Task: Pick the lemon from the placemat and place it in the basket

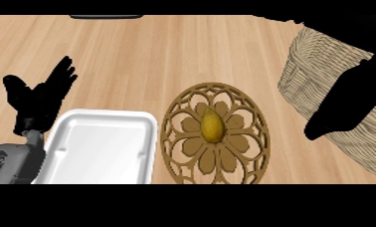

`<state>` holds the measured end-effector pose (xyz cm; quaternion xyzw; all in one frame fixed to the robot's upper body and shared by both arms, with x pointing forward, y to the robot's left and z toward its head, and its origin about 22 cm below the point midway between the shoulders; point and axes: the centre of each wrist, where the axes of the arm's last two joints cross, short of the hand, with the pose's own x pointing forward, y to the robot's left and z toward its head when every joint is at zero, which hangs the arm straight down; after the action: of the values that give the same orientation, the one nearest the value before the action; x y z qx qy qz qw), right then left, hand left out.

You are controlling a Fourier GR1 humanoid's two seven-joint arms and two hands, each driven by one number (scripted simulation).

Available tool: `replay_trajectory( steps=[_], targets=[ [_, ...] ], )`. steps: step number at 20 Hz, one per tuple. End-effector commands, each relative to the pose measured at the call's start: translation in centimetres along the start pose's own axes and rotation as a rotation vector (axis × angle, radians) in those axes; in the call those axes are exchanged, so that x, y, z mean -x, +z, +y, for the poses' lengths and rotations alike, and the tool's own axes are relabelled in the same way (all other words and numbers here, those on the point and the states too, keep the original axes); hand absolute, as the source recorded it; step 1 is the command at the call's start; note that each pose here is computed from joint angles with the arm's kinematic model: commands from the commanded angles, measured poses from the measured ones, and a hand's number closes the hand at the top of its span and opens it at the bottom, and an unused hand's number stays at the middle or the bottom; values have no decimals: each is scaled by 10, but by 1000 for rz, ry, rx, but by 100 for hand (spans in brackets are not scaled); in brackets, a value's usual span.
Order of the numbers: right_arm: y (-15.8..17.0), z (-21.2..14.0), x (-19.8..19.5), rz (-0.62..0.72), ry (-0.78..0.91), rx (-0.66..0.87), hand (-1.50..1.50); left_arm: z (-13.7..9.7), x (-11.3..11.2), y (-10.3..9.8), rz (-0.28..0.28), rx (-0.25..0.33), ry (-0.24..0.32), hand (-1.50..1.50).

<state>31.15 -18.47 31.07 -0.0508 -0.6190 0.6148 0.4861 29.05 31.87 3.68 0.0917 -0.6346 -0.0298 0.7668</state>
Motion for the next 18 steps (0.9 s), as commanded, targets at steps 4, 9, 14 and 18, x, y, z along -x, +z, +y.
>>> replay_trajectory(
  steps=[4, 9, 14, 18],
  targets=[
    [20, 61, 36, -17, -40, 19, -150, 2, 0, 4, -14, 2, -4, 0],
    [11, 82, 53, -40, -64, 69, -150, 7, 6, -2, 1, 7, 15, 0],
    [-26, 142, 79, -71, -68, 105, -150, -2, 4, -4, -3, 16, 3, 0],
    [-68, 148, 65, -96, -197, 144, -150, 11, 22, 11, 5, 23, -1, 0]
  ],
)
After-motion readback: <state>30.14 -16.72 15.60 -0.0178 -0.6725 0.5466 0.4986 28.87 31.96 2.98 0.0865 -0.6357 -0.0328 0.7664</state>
